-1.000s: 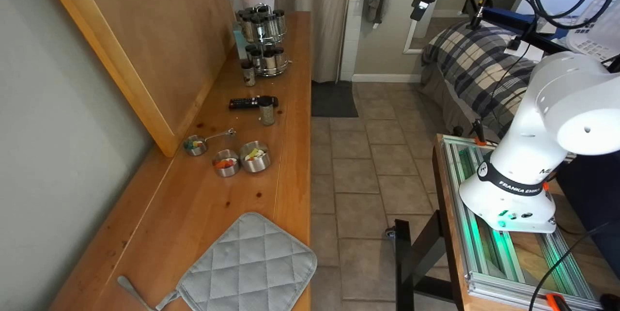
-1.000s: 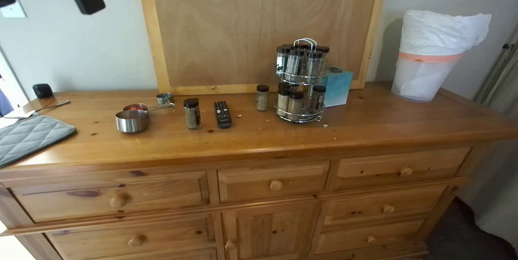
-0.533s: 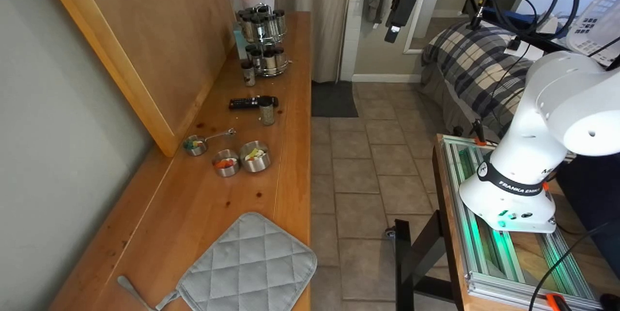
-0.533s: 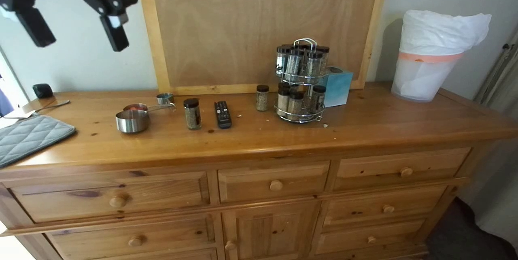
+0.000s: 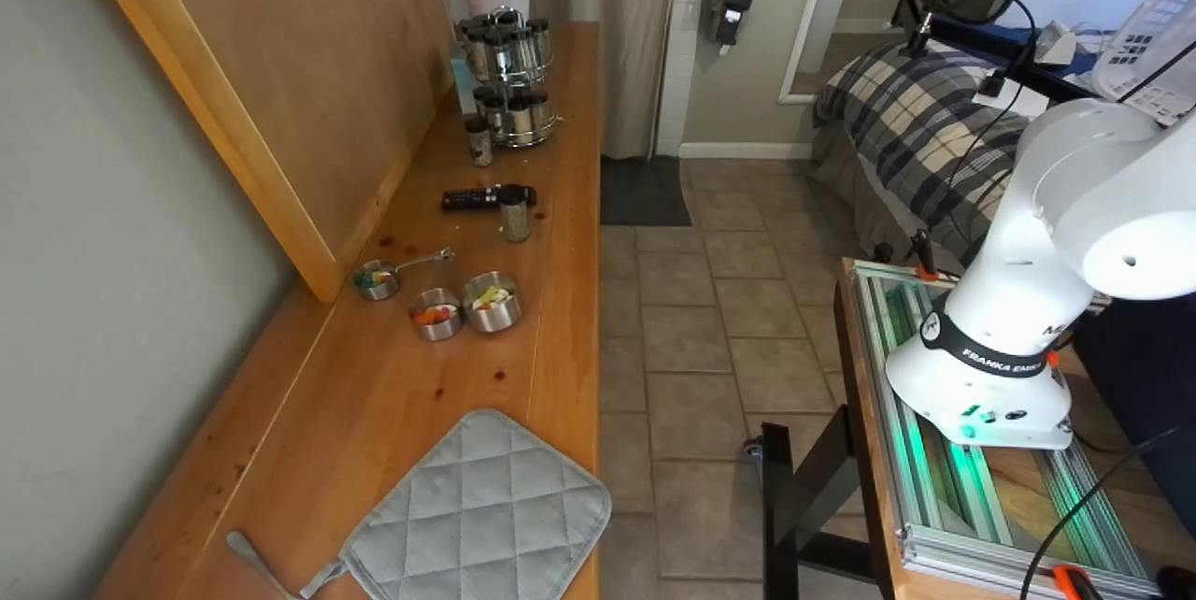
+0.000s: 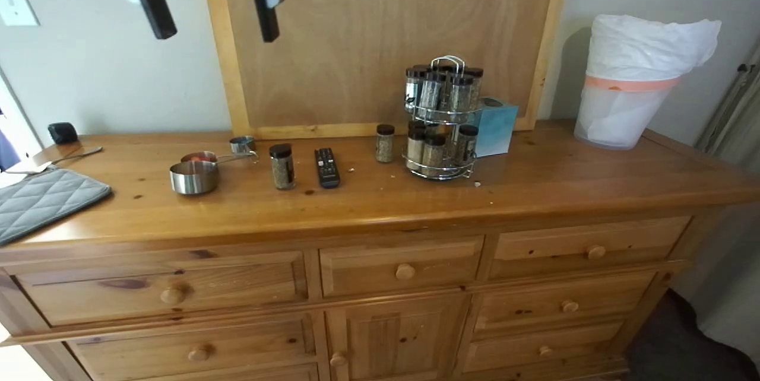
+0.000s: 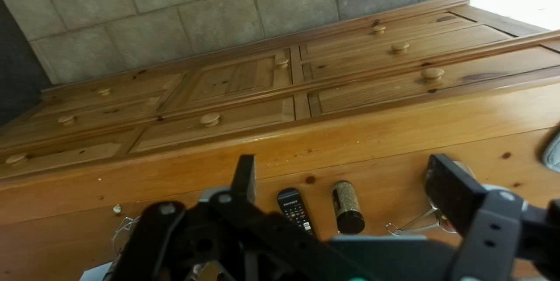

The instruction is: Move the seasoning rack to the left, pick up the container on the left and put it on the bottom compartment of the seasoning rack

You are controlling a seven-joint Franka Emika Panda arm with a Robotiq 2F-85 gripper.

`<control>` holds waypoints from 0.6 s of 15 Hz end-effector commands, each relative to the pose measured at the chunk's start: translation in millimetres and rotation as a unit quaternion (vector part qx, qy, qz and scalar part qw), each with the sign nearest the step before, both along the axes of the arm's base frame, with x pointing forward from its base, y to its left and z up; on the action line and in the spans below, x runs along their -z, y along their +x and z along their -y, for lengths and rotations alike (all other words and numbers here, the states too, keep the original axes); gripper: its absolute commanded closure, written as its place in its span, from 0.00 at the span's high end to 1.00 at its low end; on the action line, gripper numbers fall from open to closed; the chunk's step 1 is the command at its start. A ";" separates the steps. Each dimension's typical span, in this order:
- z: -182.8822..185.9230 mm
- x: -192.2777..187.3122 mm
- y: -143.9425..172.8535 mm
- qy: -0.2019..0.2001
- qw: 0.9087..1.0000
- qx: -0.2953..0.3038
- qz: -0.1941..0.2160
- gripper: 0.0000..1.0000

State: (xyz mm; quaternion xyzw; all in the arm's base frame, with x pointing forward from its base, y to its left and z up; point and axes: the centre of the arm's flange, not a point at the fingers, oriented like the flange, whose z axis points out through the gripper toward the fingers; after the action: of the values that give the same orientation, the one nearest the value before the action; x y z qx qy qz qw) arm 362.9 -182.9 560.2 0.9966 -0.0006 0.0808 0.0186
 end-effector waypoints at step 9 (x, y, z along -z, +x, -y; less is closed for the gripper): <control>81.9 -63.3 57.4 -0.015 0.995 -0.071 -0.062 1.00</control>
State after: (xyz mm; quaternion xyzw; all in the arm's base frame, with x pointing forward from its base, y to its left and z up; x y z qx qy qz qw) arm 420.7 -264.9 623.6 0.9968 0.0718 0.0203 0.0279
